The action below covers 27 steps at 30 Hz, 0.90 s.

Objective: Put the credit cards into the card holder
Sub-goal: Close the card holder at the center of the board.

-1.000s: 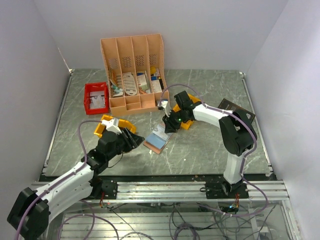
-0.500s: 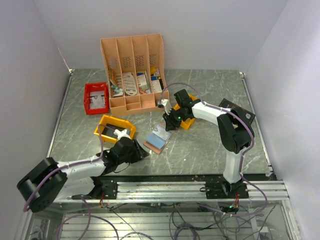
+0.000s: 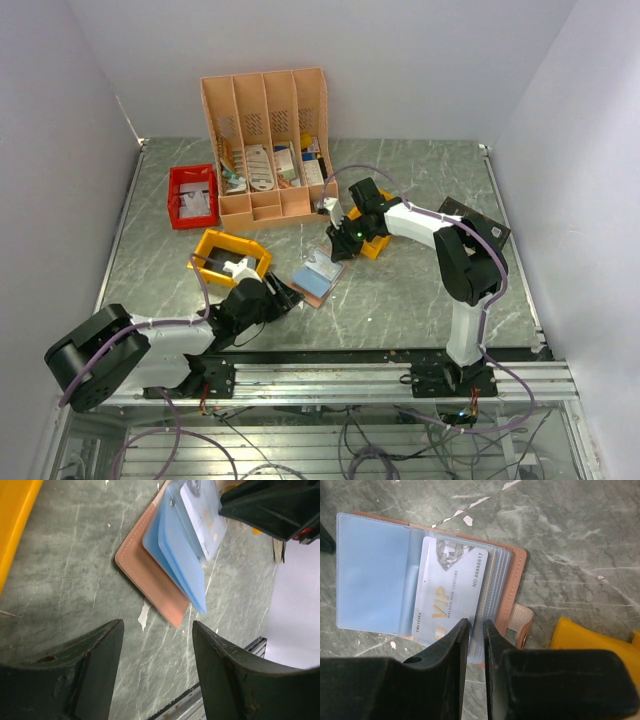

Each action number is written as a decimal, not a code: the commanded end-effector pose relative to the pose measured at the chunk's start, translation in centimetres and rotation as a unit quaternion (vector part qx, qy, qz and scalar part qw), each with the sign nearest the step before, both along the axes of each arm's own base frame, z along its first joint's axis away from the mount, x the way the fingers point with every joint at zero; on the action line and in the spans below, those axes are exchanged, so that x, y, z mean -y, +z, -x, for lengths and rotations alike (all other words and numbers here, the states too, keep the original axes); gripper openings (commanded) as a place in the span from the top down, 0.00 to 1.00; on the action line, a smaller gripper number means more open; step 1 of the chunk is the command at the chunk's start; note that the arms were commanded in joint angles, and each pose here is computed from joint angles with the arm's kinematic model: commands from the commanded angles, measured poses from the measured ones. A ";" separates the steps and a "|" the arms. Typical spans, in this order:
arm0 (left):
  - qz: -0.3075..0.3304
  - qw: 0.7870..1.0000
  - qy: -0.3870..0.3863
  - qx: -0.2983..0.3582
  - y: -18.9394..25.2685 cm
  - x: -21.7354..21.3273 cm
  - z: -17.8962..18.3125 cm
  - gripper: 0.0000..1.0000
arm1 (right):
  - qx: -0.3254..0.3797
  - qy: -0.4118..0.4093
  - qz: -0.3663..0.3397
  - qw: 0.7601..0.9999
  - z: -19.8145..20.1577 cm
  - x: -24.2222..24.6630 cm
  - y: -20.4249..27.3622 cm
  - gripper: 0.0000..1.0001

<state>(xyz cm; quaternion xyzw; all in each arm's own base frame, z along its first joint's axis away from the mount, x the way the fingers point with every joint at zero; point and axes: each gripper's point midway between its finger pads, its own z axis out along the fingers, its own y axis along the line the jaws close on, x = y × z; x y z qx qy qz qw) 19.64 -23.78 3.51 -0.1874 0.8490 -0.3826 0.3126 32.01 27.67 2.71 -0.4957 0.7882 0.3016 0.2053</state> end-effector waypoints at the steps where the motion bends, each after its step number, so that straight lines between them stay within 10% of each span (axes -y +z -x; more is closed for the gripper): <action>1: 0.027 0.998 0.053 0.023 0.7 -0.6 -1.4 0.31 | -0.047 0.005 0.025 0.999 1.8 1.0 -2.3 0.83; 27: 0.061 0.993 0.080 0.055 0.8 0.8 -3.7 0.28 | -0.087 0.019 0.008 0.996 3.4 0.5 -2.7 0.85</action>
